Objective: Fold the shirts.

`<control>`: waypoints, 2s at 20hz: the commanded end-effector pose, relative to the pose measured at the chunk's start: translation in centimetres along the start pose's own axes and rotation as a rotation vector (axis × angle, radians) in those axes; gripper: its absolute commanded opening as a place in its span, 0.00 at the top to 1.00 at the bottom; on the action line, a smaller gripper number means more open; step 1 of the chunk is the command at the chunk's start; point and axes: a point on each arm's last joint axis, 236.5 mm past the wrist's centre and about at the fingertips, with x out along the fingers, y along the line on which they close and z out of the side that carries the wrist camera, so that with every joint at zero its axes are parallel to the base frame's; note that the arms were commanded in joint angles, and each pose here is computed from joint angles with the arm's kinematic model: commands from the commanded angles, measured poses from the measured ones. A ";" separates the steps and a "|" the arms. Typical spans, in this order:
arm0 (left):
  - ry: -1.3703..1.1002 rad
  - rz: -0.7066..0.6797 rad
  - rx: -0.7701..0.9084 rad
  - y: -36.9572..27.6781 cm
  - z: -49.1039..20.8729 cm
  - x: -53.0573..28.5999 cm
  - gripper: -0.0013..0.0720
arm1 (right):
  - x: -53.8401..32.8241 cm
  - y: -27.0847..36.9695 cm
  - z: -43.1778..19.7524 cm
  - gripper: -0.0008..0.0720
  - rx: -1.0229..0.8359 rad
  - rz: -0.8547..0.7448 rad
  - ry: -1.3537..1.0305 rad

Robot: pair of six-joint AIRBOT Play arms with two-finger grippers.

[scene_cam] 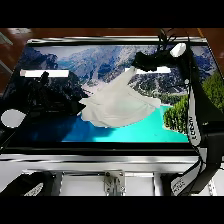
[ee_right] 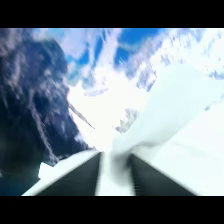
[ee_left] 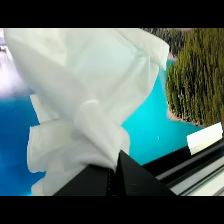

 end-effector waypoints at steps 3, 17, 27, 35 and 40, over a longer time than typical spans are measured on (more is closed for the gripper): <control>-0.091 0.009 0.007 0.4 2.2 -0.2 0.93 | -3.2 -4.7 -3.3 0.14 0.014 -0.074 0.176; -0.094 0.010 0.033 0.4 2.3 -0.2 0.93 | -3.2 -12.3 -27.1 0.13 0.456 -0.140 0.580; -0.097 0.010 0.033 0.4 2.4 -0.2 0.93 | 2.7 -11.4 -26.4 0.41 0.476 -0.191 0.450; -0.315 0.007 0.209 -2.0 9.6 -4.5 0.93 | -4.1 -2.5 -16.0 0.91 0.026 0.002 0.251; -0.805 -0.088 0.512 -15.7 19.6 -23.6 0.93 | -25.2 12.4 -3.8 0.91 -0.366 0.048 -0.285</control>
